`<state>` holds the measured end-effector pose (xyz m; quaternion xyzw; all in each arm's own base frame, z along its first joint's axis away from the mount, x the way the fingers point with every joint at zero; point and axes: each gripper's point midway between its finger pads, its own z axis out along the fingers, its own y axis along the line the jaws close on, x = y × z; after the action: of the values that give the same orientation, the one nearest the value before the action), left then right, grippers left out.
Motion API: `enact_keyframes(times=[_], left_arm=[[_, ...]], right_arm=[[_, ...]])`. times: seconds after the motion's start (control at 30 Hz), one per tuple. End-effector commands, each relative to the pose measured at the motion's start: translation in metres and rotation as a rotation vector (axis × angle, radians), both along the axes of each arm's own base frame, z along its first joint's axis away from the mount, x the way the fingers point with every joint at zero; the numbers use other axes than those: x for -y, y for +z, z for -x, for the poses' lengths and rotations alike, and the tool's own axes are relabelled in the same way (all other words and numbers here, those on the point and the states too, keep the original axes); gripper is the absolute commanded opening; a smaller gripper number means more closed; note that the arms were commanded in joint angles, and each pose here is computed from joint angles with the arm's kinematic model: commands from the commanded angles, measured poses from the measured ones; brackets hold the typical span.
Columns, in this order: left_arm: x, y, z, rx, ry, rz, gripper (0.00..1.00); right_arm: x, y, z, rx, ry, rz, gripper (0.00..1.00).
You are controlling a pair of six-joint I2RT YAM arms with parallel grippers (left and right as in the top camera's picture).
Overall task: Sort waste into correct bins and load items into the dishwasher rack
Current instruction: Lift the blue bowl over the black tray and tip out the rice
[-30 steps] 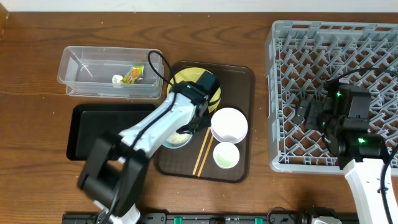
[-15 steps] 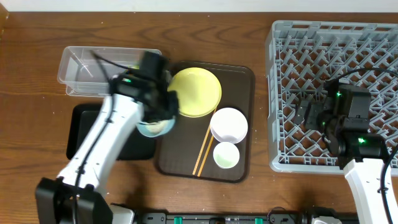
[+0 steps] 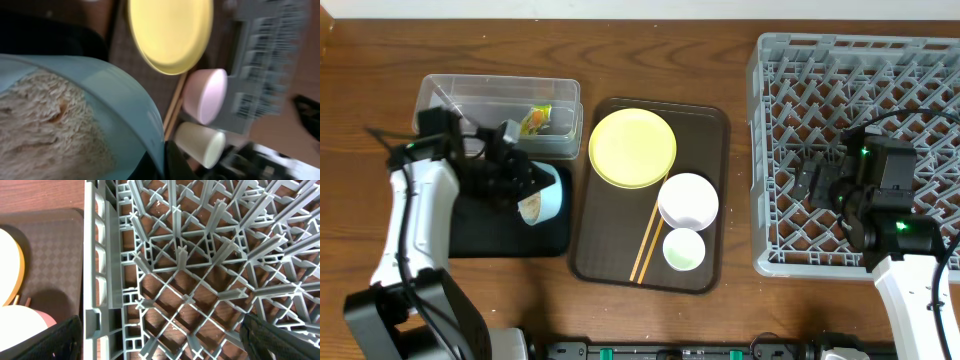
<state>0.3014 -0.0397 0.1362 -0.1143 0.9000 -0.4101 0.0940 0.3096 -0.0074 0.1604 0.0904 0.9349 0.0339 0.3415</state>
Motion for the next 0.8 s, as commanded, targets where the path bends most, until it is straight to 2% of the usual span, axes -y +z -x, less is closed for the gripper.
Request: enact_keyframes(times=[0.0,0.13,0.5,0.77], left_arm=[[0.004,0.019,-0.001,0.156,-0.011,0.258,0.06],[-0.014,0.016,-0.004,0.163,0.082,0.379,0.06],[-0.047,0.021,-0.016,0.081,0.285,0.605,0.06],[-0.055,0.033,-0.019,0.101,0.324,0.680,0.06]], right_arm=[[-0.003,0.009,-0.003,0.023,0.014,0.003,0.99],[-0.003,0.009,-0.003,0.023,0.014,0.003,0.99],[-0.003,0.009,-0.003,0.022,0.014,0.003,0.99],[-0.003,0.009,-0.003,0.022,0.014,0.003,0.99]])
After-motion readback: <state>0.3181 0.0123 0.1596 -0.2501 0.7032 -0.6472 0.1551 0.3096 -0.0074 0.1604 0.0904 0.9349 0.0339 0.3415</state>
